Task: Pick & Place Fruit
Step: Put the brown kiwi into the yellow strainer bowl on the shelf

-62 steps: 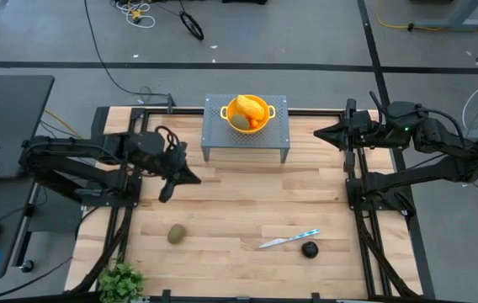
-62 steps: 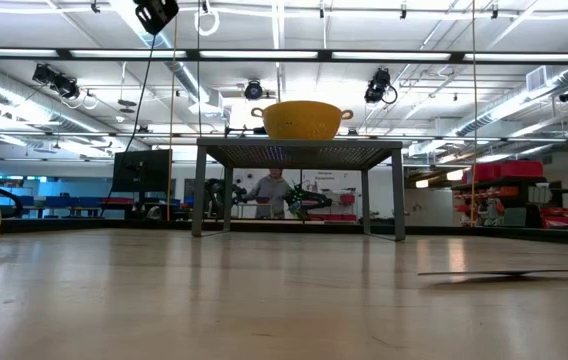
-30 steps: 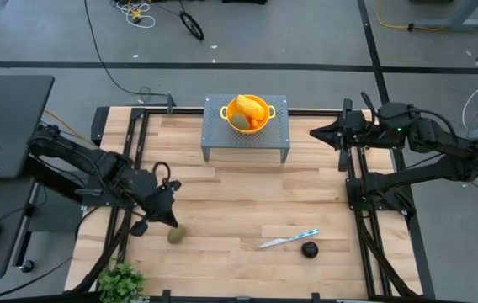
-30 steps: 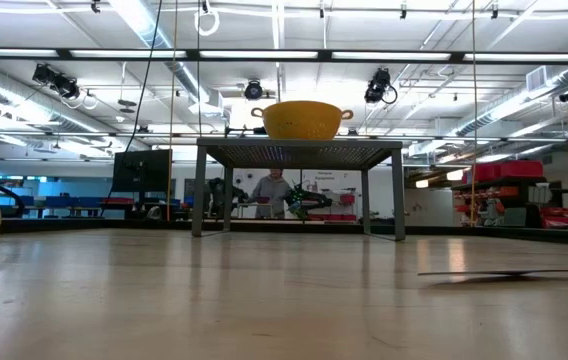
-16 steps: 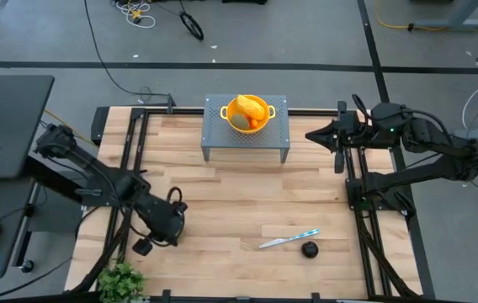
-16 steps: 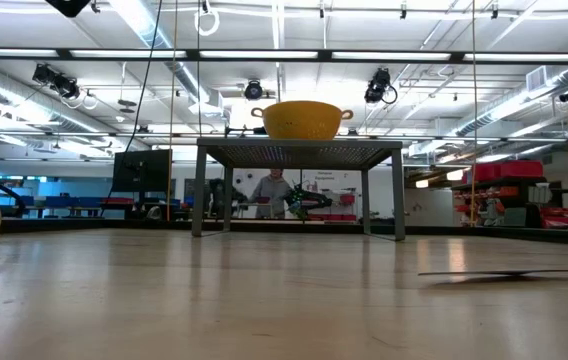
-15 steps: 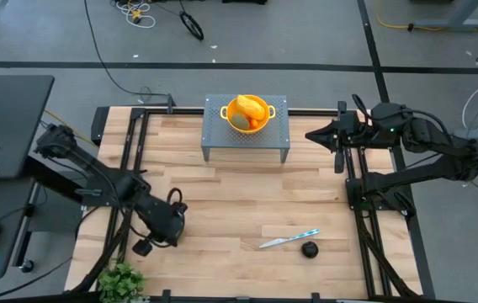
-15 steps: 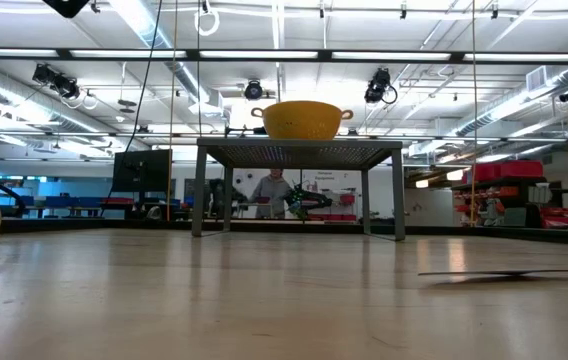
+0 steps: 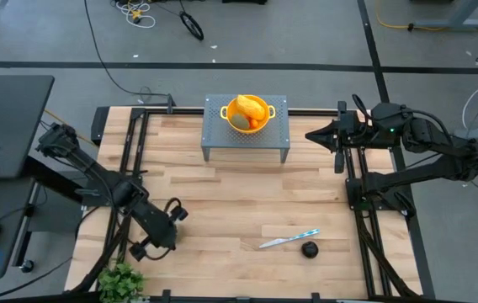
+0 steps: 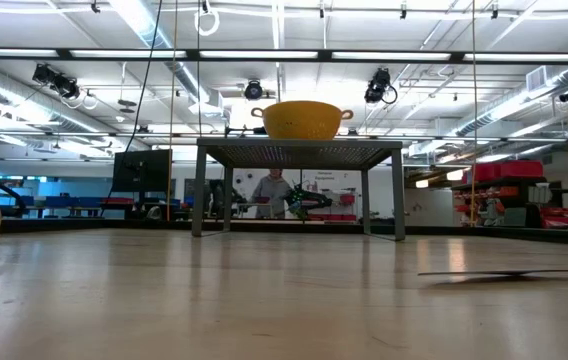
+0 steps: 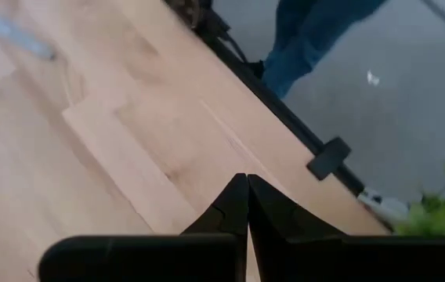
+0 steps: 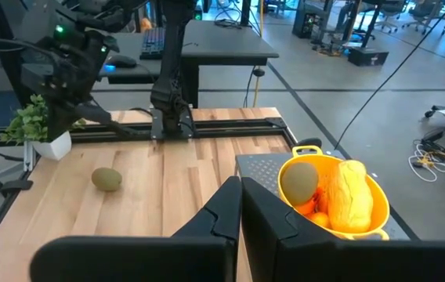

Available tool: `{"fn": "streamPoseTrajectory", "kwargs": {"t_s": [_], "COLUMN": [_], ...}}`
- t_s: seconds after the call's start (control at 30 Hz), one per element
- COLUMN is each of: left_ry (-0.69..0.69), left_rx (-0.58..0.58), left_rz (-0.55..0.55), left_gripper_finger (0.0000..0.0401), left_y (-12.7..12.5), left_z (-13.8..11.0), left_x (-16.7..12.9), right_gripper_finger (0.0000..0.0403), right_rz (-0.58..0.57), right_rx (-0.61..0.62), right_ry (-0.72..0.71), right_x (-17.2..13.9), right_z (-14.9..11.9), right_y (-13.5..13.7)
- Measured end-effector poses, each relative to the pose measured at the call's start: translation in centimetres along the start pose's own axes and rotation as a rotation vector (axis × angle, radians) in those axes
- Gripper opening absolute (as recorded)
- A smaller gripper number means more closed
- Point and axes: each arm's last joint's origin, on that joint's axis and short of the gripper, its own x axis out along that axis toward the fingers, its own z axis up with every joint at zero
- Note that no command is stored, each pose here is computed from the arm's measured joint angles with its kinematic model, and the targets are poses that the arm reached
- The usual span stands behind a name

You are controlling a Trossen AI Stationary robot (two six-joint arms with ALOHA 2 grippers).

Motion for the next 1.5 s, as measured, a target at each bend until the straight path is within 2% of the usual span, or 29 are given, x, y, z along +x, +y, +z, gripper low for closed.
{"fn": "streamPoseTrajectory", "kwargs": {"t_s": [0.1, 0.37, 0.53, 0.7, 0.9, 1.1, 1.3, 1.5], "left_ry": [0.001, 0.002, 0.045, 0.116, 0.133, 0.138, 0.193, 0.336], "left_rx": [0.082, 0.029, 0.116, 0.166, 0.215, 0.226, 0.302, 0.381], "left_rz": [-0.005, 0.03, 0.024, 0.042, 0.051, 0.093, 0.073, 0.031], "left_gripper_finger": [0.0026, 0.0082, 0.0118, 0.018, 0.0266, 0.0323, 0.035, 0.0348], "left_y": [-0.1, 0.0, 0.0, 0.0, 0.0, 0.1, 0.1, 0.3], "left_z": [0.0, 0.0, -0.4, -1.1, -1.2, -1.2, -1.7, -2.8], "left_x": [0.0, 0.0, 0.0, 0.0, -0.1, -0.1, -0.1, 0.5], "right_gripper_finger": [0.0018, 0.0018, 0.0018, 0.0018, 0.0018, 0.0018, 0.0018, 0.0018], "right_rz": [0.006, 0.007, 0.008, 0.008, 0.007, 0.007, 0.007, 0.007], "right_rx": [0.0, 0.0, 0.0, 0.018, 0.033, 0.026, 0.025, 0.024], "right_ry": [0.0, 0.0, 0.0, 0.001, 0.01, 0.016, 0.02, 0.03], "right_x": [0.0, 0.0, 0.0, 0.0, 0.3, 0.5, 0.7, 1.0], "right_z": [0.0, 0.0, 0.0, 0.0, 0.0, -0.1, -0.1, -0.1], "right_y": [0.0, 0.0, 0.0, 0.0, 0.1, 0.1, 0.1, 0.1]}}
